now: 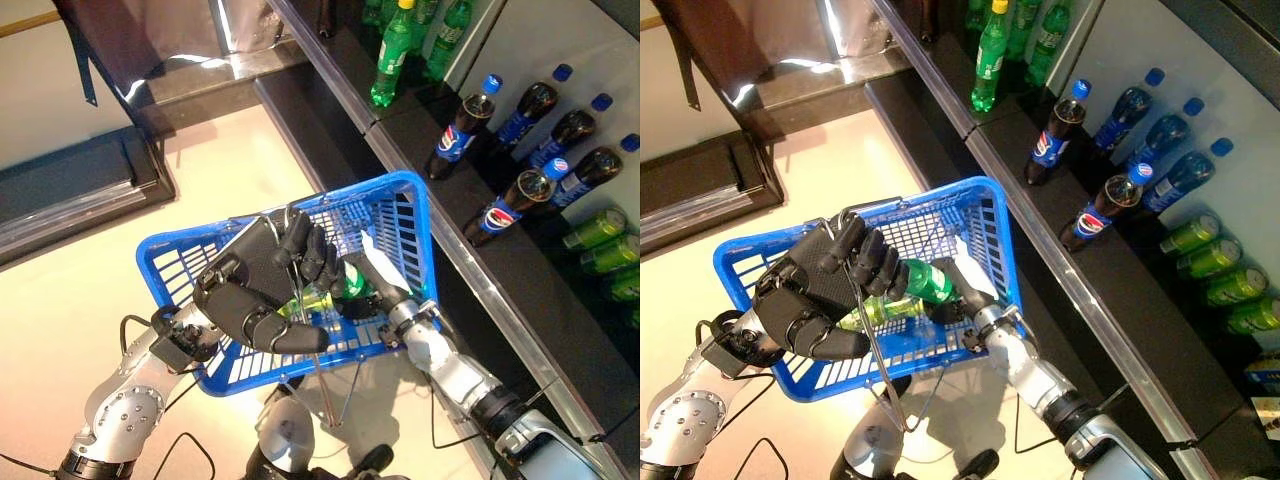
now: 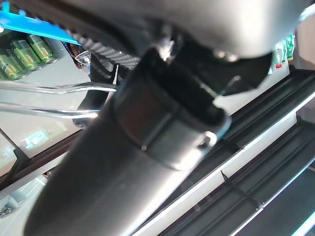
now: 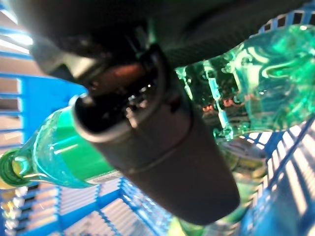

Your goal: Pick up the drink and place into the basket.

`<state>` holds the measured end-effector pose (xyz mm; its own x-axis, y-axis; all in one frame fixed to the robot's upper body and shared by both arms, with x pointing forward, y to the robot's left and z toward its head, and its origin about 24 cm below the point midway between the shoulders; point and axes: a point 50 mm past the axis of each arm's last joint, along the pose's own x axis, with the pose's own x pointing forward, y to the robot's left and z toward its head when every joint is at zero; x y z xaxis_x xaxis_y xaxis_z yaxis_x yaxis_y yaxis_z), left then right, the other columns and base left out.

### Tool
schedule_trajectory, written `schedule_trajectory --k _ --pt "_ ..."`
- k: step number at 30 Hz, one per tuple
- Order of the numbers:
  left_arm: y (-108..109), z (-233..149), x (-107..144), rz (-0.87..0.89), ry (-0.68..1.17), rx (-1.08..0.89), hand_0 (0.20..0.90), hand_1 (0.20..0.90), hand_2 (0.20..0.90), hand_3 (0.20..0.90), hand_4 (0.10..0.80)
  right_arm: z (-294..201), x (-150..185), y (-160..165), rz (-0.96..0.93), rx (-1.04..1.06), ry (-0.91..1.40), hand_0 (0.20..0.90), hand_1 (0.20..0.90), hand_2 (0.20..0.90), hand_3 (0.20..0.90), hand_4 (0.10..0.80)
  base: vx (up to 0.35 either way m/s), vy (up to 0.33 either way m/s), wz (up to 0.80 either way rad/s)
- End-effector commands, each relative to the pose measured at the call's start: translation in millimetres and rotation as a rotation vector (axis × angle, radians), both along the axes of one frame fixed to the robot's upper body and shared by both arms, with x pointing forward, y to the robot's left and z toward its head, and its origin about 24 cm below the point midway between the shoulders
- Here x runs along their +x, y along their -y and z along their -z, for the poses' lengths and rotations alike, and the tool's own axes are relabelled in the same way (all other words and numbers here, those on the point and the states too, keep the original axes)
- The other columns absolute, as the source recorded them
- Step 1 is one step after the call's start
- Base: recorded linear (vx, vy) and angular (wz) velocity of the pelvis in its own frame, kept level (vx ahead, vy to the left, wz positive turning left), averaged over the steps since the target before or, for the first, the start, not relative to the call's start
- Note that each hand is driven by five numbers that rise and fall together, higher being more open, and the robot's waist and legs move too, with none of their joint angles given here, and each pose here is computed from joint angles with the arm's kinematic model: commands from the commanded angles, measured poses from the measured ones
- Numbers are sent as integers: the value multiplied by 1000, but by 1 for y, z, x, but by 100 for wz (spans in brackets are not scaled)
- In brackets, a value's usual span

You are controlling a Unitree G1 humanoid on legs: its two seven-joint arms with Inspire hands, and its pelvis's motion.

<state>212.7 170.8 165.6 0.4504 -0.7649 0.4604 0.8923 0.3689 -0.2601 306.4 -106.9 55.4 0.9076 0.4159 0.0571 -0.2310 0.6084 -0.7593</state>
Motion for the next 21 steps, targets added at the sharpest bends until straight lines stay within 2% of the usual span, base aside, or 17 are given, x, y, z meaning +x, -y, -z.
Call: schedule_trajectory --k 1,12,21 --pt "29 -60 -37 344 404 -304 300 300 300 200 100 -31 -5 -46 -202 16 190 300 300 300 200 100 0 0 0" --pt "43 -60 -39 474 406 -280 300 300 300 200 100 -58 7 -64 -305 -221 348 300 300 300 200 100 23 -11 5" --pt "54 -59 -39 562 410 -286 300 300 300 200 100 -56 16 -78 -325 -322 328 300 300 300 200 100 7 1 1"
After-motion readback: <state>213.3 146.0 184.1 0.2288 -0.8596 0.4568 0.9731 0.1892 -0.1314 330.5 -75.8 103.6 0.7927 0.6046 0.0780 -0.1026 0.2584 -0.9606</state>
